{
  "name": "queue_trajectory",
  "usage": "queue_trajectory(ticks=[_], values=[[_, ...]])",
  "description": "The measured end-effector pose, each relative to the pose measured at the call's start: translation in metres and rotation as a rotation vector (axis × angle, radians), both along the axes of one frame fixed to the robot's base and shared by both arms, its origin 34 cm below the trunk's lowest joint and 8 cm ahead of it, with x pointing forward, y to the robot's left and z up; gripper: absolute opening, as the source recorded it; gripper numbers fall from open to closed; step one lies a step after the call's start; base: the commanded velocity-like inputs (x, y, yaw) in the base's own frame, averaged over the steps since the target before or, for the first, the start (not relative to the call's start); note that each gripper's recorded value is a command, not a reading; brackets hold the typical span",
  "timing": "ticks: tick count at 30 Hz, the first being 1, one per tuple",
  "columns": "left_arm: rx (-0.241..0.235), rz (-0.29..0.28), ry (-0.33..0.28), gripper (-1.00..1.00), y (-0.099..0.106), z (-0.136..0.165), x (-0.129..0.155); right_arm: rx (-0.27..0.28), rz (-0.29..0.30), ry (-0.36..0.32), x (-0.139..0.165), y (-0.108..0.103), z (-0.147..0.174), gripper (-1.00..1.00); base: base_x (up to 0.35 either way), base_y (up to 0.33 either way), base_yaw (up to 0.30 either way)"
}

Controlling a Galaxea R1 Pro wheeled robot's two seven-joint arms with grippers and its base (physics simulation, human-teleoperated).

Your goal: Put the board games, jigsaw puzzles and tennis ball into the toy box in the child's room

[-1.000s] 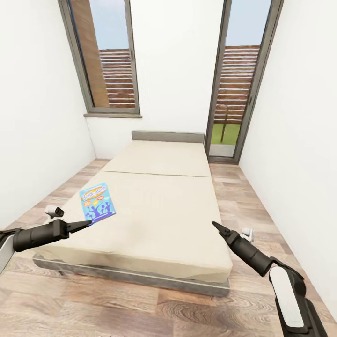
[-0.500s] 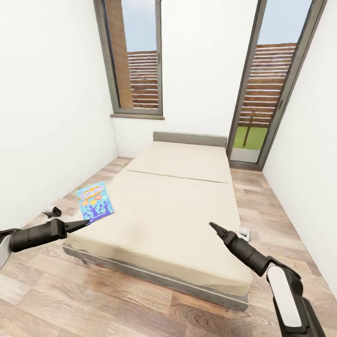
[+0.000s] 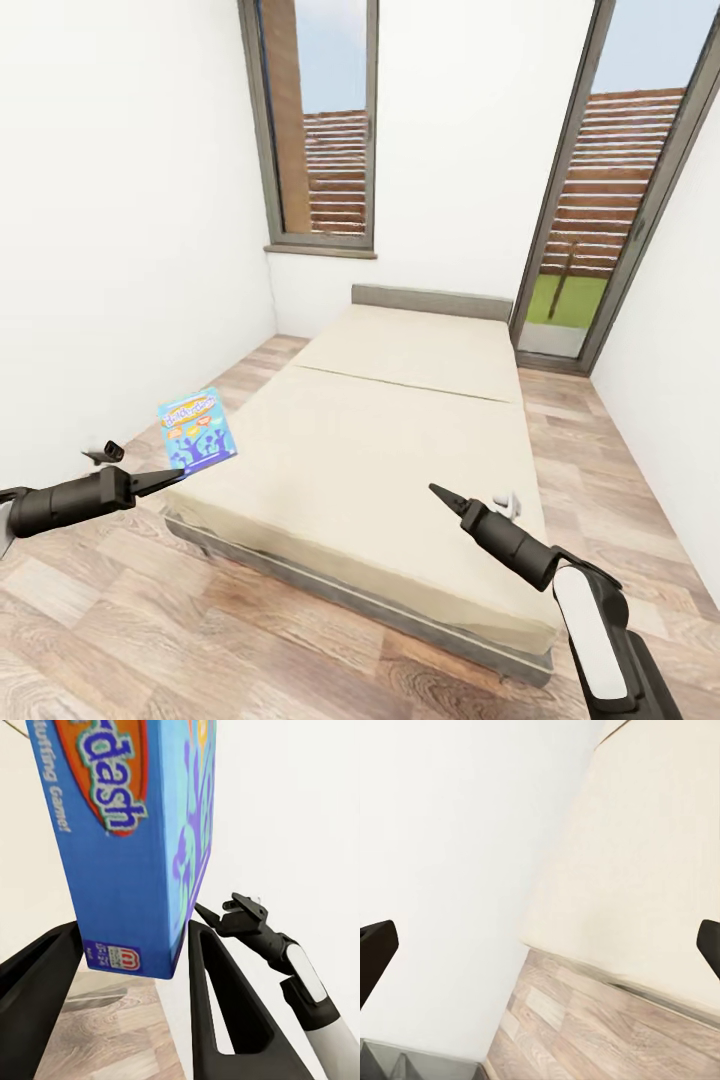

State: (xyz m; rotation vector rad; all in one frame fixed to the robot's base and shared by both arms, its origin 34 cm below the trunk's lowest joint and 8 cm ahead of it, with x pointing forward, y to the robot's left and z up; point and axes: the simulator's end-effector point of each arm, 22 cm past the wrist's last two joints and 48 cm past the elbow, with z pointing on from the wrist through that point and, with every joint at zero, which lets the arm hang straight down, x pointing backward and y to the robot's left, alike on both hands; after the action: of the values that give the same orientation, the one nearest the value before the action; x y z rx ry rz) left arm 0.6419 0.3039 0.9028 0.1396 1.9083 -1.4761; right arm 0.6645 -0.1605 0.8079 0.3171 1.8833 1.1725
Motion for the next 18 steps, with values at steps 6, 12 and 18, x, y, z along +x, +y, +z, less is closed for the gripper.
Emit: queue_trajectory(ticks=[6,12,18], values=[[0.000,-0.001,0.001,-1.00,0.000,0.011,0.001,-0.002,0.000,0.002,0.001,0.000,0.010,1.00,0.000,0.000,0.001],[0.000,-0.001,0.001,-1.00,-0.001,0.022,0.002,-0.004,0.001,-0.011,0.002,0.000,0.027,1.00,0.000,0.000,0.119],[0.003,-0.001,0.004,-1.00,-0.001,0.031,0.003,-0.013,0.002,-0.023,0.004,0.001,0.043,1.00,0.000,0.000,0.271]])
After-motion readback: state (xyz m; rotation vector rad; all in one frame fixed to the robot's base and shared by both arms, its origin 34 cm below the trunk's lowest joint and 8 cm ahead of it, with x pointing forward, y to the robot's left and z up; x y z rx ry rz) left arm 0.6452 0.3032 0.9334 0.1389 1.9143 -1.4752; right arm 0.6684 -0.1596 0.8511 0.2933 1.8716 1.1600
